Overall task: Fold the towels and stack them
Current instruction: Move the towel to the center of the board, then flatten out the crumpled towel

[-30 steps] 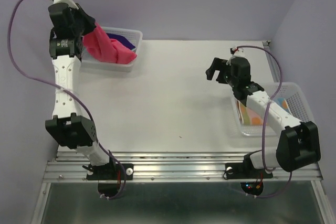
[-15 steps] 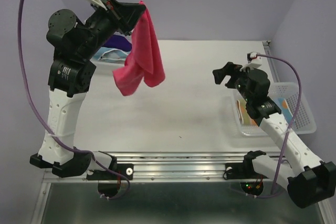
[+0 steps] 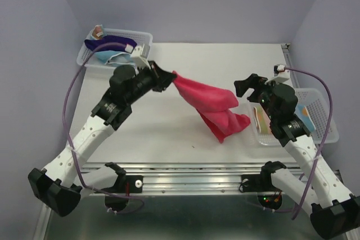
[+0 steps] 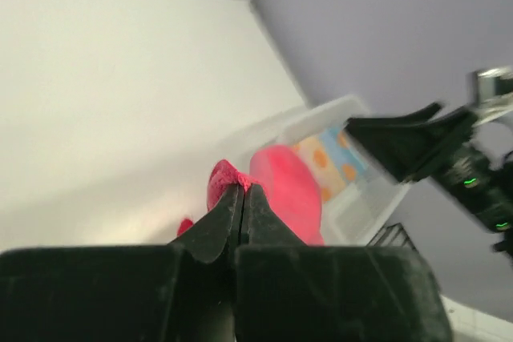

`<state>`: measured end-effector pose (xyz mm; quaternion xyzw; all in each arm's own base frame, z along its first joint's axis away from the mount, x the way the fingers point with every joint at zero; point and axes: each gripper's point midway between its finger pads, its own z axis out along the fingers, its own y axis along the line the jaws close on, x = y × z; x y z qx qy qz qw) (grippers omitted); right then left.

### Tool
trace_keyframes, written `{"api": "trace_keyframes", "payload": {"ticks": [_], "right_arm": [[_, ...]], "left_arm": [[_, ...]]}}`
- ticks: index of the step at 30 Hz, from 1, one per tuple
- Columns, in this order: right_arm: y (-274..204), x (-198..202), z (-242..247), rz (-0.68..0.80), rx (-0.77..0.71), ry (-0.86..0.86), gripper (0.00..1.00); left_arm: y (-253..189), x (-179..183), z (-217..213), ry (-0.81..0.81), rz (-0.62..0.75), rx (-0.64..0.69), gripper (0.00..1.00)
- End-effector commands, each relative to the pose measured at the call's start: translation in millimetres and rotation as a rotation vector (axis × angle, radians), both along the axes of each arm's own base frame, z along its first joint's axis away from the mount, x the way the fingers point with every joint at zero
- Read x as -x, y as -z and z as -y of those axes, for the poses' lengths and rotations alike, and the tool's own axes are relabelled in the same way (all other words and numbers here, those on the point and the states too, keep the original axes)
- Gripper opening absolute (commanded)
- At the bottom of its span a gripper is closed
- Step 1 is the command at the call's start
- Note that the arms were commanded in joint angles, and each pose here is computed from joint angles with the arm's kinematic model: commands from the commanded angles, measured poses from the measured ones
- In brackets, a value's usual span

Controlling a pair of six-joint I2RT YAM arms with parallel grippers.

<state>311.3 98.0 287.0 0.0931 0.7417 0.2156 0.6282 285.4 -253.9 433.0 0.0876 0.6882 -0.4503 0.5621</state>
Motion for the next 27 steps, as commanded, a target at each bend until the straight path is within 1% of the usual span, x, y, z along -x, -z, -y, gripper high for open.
{"api": "trace_keyframes", "payload": {"ticks": [1, 2, 3, 4, 5, 7, 8, 9, 10, 13, 16, 17, 19, 20, 21, 22, 23, 24, 25, 27], "right_arm": [[18, -5, -5, -0.072, 0.033, -0.016, 1.00], [24, -8, -12, -0.095, 0.038, -0.053, 1.00], [28, -11, -17, -0.108, 0.041, -0.075, 1.00], [30, -13, -22, -0.116, 0.042, -0.095, 1.00], [34, -15, -25, -0.133, 0.049, -0.107, 1.00], [53, -13, -46, -0.194, 0.075, -0.183, 1.00], [61, -11, -52, -0.225, 0.097, -0.190, 1.00], [69, -10, -56, -0.251, 0.119, -0.183, 1.00], [89, -5, -66, -0.312, 0.167, -0.179, 1.00], [110, 4, -80, -0.387, 0.226, -0.169, 1.00], [130, 10, -82, -0.465, 0.261, -0.143, 1.00], [143, 16, -78, -0.511, 0.274, -0.131, 1.00], [155, 26, -80, -0.553, 0.275, -0.151, 1.00], [160, 29, -81, -0.571, 0.264, -0.154, 1.00], [170, 34, -81, -0.597, 0.267, -0.168, 1.00], [173, 35, -82, -0.602, 0.265, -0.173, 1.00], [178, 37, -82, -0.611, 0.269, -0.180, 1.00], [181, 37, -82, -0.616, 0.268, -0.181, 1.00], [187, 36, -85, -0.622, 0.266, -0.189, 1.00], [195, 34, -87, -0.640, 0.272, -0.193, 1.00]], "left_arm": [[117, 1, -45, -0.256, -0.247, 0.076, 0.04], [176, 5, -55, -0.315, -0.380, 0.033, 0.32], [191, 8, -61, -0.330, -0.407, 0.005, 0.58], [226, 15, -78, -0.399, -0.510, -0.090, 0.89], [242, 11, -100, -0.526, -0.543, -0.136, 0.99], [262, 16, -116, -0.614, -0.611, -0.184, 0.99], [274, 19, -121, -0.638, -0.645, -0.212, 0.99], [277, 20, -121, -0.635, -0.651, -0.217, 0.99], [278, 20, -121, -0.636, -0.652, -0.219, 0.99], [278, 19, -123, -0.641, -0.640, -0.227, 0.99], [287, 24, -121, -0.617, -0.658, -0.243, 0.99], [298, 29, -119, -0.600, -0.682, -0.246, 0.99], [310, 36, -115, -0.562, -0.706, -0.248, 0.99], [310, 40, -104, -0.497, -0.708, -0.216, 0.99], [327, 49, -101, -0.464, -0.736, -0.220, 0.99], [322, 47, -92, -0.419, -0.703, -0.174, 0.99], [326, 56, -80, -0.340, -0.720, -0.148, 0.99], [344, 65, -79, -0.316, -0.745, -0.150, 0.99], [343, 62, -73, -0.294, -0.731, -0.109, 0.99], [356, 68, -69, -0.268, -0.764, -0.108, 0.99]]}}
